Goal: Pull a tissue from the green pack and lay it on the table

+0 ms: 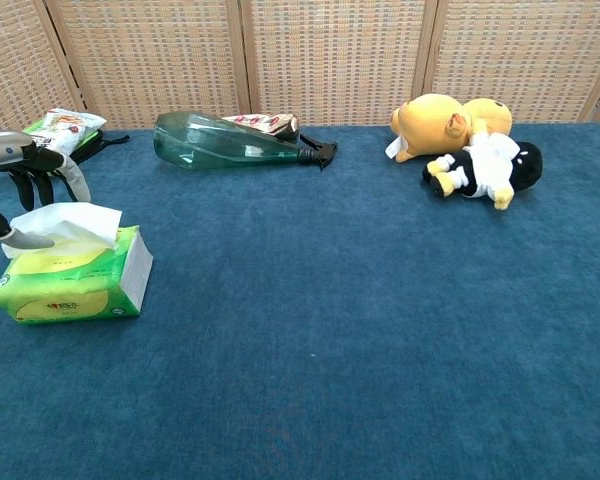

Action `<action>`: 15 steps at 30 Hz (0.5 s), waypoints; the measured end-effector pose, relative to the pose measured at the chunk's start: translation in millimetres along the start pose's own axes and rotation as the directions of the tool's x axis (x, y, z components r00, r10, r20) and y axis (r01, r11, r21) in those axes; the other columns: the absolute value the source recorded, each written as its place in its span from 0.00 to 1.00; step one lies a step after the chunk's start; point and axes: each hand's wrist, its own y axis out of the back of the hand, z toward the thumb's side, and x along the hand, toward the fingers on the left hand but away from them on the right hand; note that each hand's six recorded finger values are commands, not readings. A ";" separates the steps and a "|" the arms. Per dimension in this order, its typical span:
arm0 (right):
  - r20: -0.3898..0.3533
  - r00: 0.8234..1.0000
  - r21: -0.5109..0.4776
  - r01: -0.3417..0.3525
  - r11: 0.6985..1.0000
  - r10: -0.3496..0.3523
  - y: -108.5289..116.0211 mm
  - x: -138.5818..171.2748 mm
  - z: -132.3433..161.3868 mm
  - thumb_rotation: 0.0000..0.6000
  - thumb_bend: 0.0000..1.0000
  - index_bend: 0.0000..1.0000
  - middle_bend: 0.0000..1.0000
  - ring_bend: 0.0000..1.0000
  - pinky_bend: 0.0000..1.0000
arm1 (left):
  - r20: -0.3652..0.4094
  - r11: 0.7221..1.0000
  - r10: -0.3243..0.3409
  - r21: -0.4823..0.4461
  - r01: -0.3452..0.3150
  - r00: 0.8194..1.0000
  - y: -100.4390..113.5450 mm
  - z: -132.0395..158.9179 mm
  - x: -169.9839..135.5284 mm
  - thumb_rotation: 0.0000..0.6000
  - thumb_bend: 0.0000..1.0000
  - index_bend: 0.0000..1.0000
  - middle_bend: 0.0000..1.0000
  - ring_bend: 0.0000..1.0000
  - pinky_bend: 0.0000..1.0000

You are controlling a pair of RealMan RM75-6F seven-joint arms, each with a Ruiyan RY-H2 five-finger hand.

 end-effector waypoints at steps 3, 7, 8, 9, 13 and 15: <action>0.001 1.000 -0.001 0.000 1.000 0.000 0.1 -0.2 -0.5 1.00 0.00 0.00 0.00 0.00 0.00 | -0.006 1.000 0.022 0.000 -0.022 1.000 0.1 2.3 3.2 1.00 0.36 0.47 0.45 0.50 0.46; 0.003 1.000 -0.002 -0.003 1.000 0.003 -0.4 -0.6 -1.1 1.00 0.00 0.00 0.00 0.00 0.00 | -0.017 0.999 0.038 0.017 -0.038 0.999 -0.4 2.8 5.4 1.00 0.39 0.51 0.48 0.53 0.49; 0.003 1.000 -0.002 -0.004 1.000 0.004 -0.6 -0.8 -1.1 1.00 0.00 0.00 0.00 0.00 0.00 | -0.021 0.999 0.040 0.021 -0.040 0.999 -0.7 2.9 5.8 1.00 0.40 0.52 0.49 0.54 0.49; 0.002 1.000 -0.003 -0.005 1.000 0.005 -0.7 -0.8 -1.0 1.00 0.00 0.00 0.00 0.00 0.00 | -0.027 0.999 0.043 0.024 -0.043 0.999 -0.8 2.9 6.4 1.00 0.40 0.52 0.49 0.54 0.49; 0.004 1.000 -0.006 -0.006 1.000 0.006 -0.5 -0.7 -1.4 1.00 0.00 0.00 0.00 0.00 0.00 | -0.036 0.997 0.070 0.017 -0.069 0.997 4.2 4.5 6.6 1.00 0.40 0.54 0.51 0.56 0.50; 0.004 1.000 -0.007 -0.007 1.000 0.007 -0.6 -0.7 -1.6 1.00 0.00 0.00 0.00 0.00 0.00 | -0.035 0.996 0.092 0.013 -0.091 0.995 10.3 5.1 4.9 1.00 0.40 0.55 0.52 0.56 0.50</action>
